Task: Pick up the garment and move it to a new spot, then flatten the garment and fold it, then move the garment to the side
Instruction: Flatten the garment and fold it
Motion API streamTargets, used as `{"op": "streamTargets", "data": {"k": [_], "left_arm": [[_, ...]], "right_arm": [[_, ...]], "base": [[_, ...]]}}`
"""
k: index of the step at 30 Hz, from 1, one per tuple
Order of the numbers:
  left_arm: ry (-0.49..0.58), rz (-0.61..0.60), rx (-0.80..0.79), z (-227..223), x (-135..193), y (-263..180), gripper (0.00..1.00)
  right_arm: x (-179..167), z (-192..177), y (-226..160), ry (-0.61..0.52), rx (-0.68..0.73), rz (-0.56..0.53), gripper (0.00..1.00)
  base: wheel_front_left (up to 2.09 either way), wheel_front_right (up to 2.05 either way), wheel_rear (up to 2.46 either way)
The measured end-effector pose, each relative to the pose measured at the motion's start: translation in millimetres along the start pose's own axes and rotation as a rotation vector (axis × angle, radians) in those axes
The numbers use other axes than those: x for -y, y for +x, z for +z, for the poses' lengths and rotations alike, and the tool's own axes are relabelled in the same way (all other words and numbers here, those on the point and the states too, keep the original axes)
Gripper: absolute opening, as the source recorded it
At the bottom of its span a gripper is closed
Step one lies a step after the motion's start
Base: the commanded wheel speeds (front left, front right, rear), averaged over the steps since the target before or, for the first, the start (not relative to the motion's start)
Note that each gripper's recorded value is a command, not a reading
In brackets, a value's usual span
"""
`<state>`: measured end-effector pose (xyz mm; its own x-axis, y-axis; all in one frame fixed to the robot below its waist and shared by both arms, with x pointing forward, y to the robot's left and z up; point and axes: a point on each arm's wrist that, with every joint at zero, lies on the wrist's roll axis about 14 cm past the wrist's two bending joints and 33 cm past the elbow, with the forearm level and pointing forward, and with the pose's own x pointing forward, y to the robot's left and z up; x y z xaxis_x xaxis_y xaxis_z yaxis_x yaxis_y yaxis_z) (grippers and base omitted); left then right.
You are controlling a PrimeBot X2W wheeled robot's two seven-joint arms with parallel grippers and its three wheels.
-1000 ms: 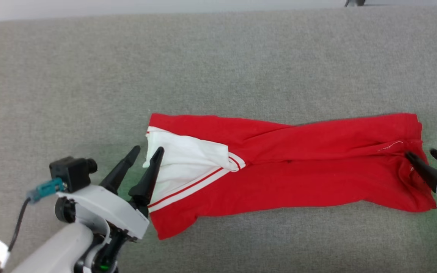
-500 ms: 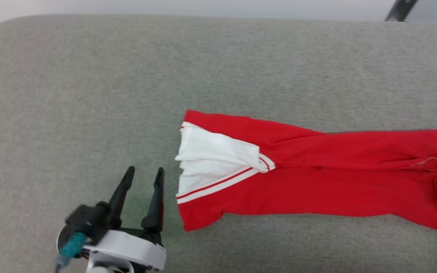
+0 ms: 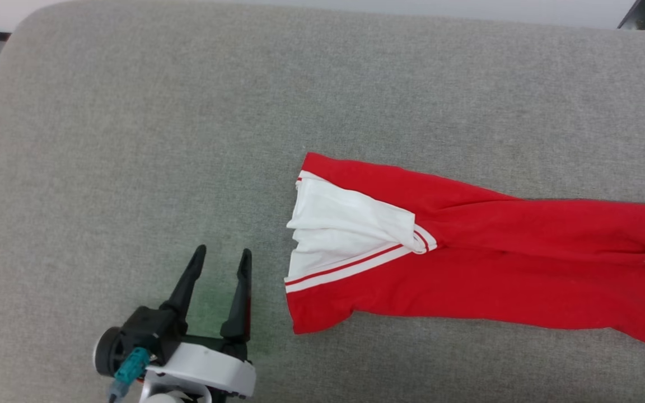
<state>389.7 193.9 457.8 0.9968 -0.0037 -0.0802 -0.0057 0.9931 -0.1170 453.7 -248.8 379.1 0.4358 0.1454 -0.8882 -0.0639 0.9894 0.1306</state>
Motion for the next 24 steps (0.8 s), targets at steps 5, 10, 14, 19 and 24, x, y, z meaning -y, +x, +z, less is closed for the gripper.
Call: {"op": "streamTargets", "data": {"k": [5,10,14,19,24], "left_arm": [[-0.004,-0.004,0.0,-2.8,2.4,2.0,1.0],[0.015,-0.01,0.017,1.1,2.3,4.8,1.0],[0.026,-0.015,0.025,3.0,0.8,6.0,1.0],[0.014,-0.035,0.032,3.9,4.8,7.6,1.0],[0.003,-0.057,0.046,6.9,11.0,11.2,1.0]], "right_arm": [[-3.9,-1.2,4.8,-0.009,-0.003,0.004,0.0],[-14.1,0.0,5.6,0.0,0.036,0.032,0.0],[-15.0,2.0,0.7,0.015,0.079,0.041,0.0],[1.1,8.0,-10.9,0.072,0.157,0.016,0.0],[68.8,8.8,-39.2,0.086,0.196,-0.172,0.0]], "base": [[0.0,0.0,0.0],[0.0,0.0,0.0],[0.0,0.0,0.0],[0.0,0.0,0.0],[0.0,0.0,0.0]]}}
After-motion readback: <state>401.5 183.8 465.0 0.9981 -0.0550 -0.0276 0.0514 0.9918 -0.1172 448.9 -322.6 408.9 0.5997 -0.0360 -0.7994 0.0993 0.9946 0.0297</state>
